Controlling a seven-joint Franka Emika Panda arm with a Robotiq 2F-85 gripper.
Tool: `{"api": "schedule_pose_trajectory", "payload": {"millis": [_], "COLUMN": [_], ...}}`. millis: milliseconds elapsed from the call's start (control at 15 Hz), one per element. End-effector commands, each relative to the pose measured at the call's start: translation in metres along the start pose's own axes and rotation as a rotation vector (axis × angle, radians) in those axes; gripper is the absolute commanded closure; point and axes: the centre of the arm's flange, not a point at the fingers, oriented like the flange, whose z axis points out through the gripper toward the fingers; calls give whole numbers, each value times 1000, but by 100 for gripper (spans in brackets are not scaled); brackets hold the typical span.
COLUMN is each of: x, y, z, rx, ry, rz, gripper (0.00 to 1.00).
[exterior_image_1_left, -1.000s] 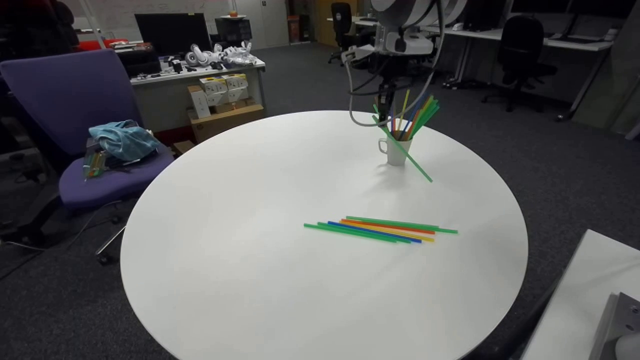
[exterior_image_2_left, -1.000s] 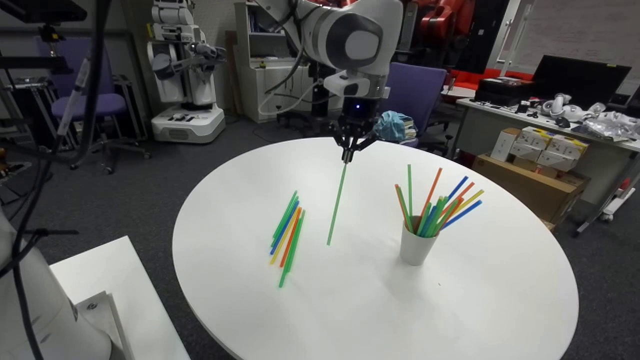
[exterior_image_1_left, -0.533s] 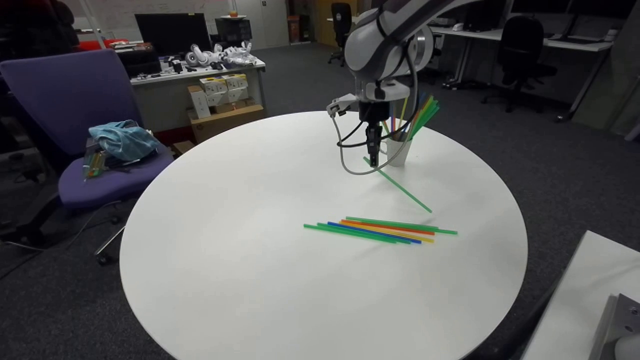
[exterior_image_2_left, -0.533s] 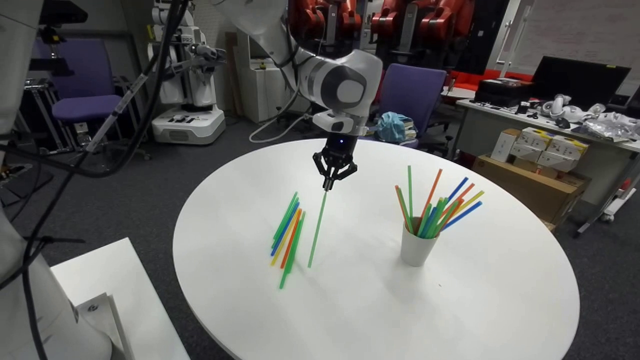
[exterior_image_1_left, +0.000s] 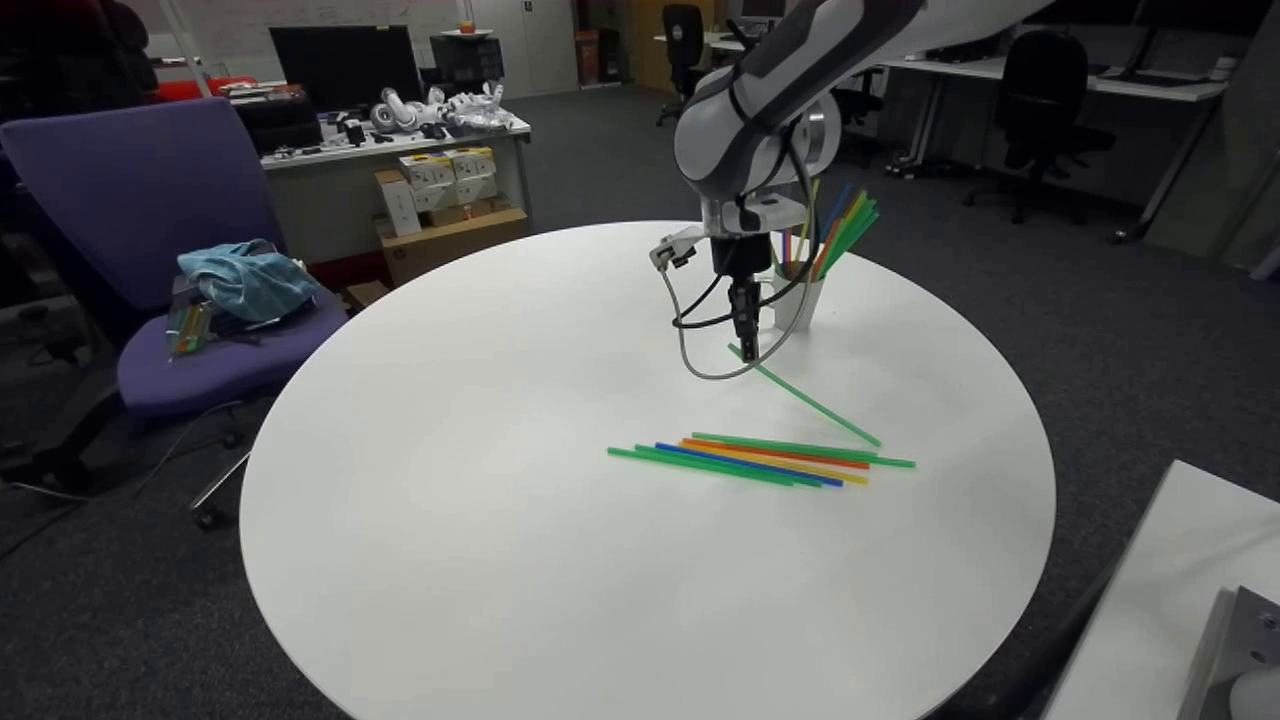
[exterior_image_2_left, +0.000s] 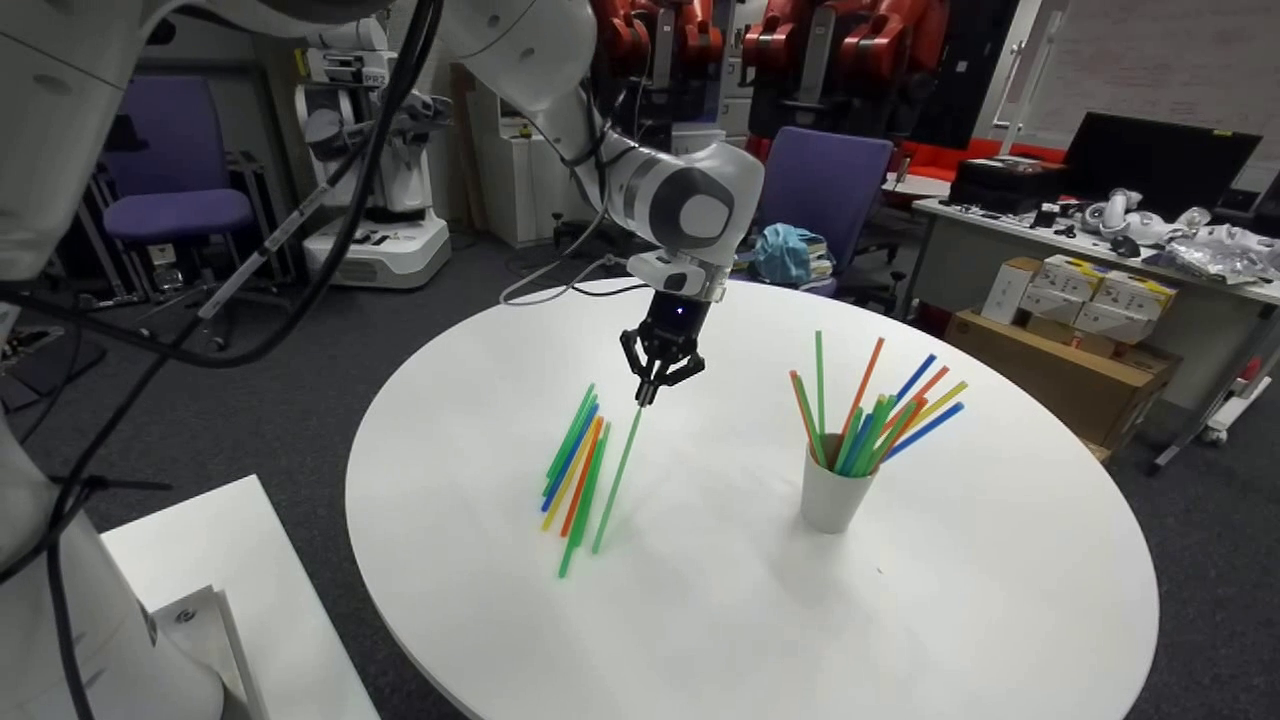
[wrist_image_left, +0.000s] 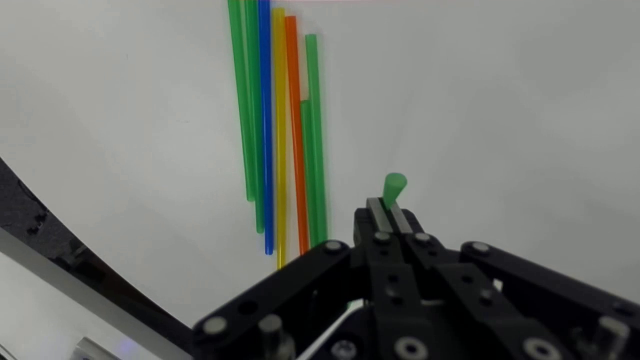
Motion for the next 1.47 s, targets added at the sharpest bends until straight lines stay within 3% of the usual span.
{"api": "schedule_pose_trajectory", "payload": {"millis": [0, 67, 133, 733, 800, 1067, 1400], "x": [-9, -10, -12, -13, -11, 0, 29], "y": [-9, -10, -10, -21, -23, -20, 2], "z": [-3, 0, 2, 19, 22, 44, 74], "rx": [-19, -23, -27, -40, -40, -41, 62], "ry": [36, 41, 47, 53, 46, 63, 11], "rz": [-23, -27, -30, -23, -20, -7, 9], "gripper": [100, 80, 72, 6, 1, 0, 0]}}
